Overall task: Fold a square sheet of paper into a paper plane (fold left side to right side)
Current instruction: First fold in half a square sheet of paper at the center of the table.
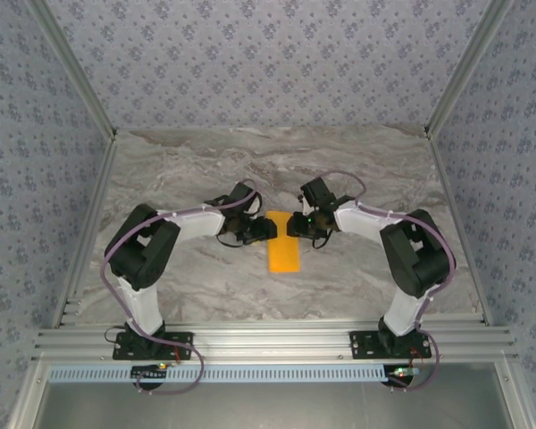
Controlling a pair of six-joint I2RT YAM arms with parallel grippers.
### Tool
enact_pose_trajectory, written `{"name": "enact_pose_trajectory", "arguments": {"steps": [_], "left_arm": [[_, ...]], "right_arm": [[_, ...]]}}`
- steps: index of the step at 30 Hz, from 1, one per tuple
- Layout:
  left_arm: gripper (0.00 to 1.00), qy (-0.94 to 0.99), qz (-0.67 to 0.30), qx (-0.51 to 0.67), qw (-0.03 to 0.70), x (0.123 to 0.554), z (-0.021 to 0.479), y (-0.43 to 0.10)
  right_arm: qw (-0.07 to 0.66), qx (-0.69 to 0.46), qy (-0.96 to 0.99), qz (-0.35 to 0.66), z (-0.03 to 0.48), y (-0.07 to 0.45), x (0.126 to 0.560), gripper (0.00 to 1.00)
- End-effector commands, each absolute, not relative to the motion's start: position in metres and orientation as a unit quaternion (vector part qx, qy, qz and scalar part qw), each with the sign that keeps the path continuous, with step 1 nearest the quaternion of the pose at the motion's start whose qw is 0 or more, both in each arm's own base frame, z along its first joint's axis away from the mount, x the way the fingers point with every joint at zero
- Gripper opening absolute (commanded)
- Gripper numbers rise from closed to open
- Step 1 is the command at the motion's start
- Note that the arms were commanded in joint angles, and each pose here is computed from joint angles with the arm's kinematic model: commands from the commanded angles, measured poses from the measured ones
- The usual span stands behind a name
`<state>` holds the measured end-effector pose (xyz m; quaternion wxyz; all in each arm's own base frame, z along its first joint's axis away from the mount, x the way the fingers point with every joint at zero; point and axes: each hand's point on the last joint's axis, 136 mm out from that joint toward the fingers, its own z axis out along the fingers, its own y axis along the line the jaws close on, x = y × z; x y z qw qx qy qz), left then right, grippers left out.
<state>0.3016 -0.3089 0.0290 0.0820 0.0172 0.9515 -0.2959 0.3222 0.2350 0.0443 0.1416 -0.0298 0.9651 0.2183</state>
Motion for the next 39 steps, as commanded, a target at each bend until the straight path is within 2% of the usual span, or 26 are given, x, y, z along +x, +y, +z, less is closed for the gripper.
{"name": "enact_pose_trajectory", "arguments": {"steps": [1,4,11,39], "left_arm": [[0.47,0.963,-0.263,0.029,0.055,0.288,0.005,-0.308],[0.48,0.965,-0.254,0.036,0.053,0.287,0.003,-0.31],[0.49,0.968,-0.242,0.05,0.047,0.284,-0.002,-0.315],[0.53,0.973,-0.218,0.068,0.022,0.278,-0.014,-0.322]], "right_arm": [[0.187,-0.027,0.963,0.191,0.073,0.22,0.328,0.44],[0.211,-0.017,0.961,0.181,0.085,0.208,0.329,0.5],[0.229,0.005,0.958,0.175,0.094,0.187,0.326,0.54],[0.207,0.01,0.955,0.211,0.09,0.192,0.318,0.54]]}}
